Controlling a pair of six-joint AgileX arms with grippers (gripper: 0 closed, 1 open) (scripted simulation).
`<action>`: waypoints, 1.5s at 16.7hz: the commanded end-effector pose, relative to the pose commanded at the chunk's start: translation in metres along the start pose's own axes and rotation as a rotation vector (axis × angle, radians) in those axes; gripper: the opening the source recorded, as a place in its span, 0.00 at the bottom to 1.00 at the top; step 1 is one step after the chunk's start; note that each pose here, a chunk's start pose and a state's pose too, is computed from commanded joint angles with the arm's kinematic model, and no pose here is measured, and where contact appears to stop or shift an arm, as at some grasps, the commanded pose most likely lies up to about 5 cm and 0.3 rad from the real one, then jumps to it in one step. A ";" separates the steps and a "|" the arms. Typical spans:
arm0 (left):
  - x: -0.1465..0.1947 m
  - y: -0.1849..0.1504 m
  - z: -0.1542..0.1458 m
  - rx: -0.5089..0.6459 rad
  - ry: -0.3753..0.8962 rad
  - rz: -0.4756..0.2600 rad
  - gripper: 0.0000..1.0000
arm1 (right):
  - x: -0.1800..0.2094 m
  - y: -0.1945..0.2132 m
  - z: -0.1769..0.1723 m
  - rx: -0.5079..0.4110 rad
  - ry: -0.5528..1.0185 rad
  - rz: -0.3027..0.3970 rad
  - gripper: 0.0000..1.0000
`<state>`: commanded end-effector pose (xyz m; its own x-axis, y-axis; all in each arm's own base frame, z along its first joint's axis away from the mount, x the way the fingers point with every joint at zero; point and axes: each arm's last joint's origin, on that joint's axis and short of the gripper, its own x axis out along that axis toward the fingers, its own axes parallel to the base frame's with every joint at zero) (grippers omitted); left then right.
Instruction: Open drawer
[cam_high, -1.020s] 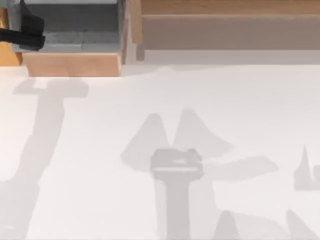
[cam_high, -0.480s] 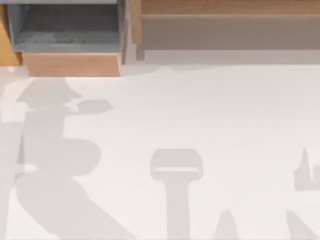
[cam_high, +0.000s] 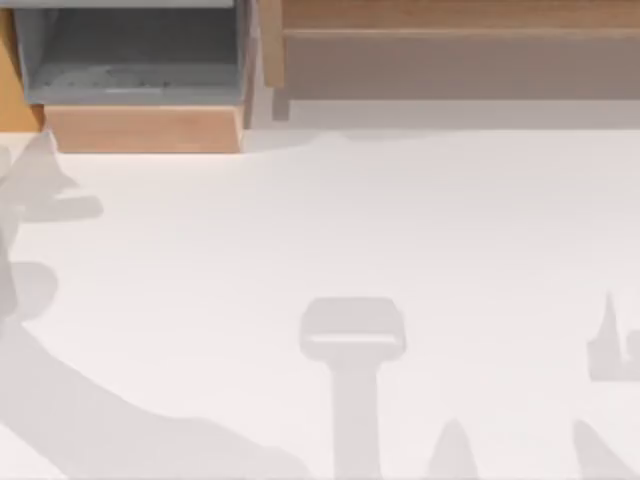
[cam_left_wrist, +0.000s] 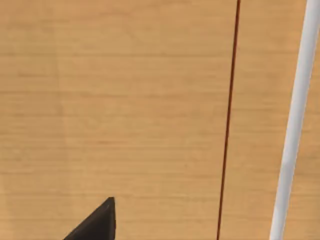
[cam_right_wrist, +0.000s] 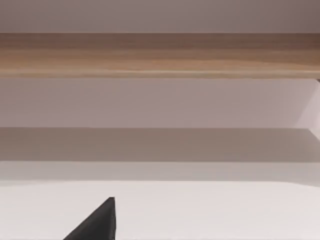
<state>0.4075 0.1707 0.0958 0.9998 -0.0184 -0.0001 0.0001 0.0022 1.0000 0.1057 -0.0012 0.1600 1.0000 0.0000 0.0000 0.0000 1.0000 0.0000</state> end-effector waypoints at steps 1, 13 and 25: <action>0.000 -0.001 0.000 0.003 -0.002 0.000 1.00 | 0.000 0.000 0.000 0.000 0.000 0.000 1.00; 0.025 -0.001 0.000 0.003 -0.002 0.000 1.00 | 0.000 0.000 0.000 0.000 0.000 0.000 1.00; 0.025 -0.001 0.000 0.003 -0.002 0.000 0.32 | 0.000 0.000 0.000 0.000 0.000 0.000 1.00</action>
<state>0.4325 0.1705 0.0951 0.9998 -0.0200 0.0000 0.0000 -0.0003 1.0000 0.1057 -0.0012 0.1600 1.0000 0.0000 0.0000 0.0000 1.0000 0.0000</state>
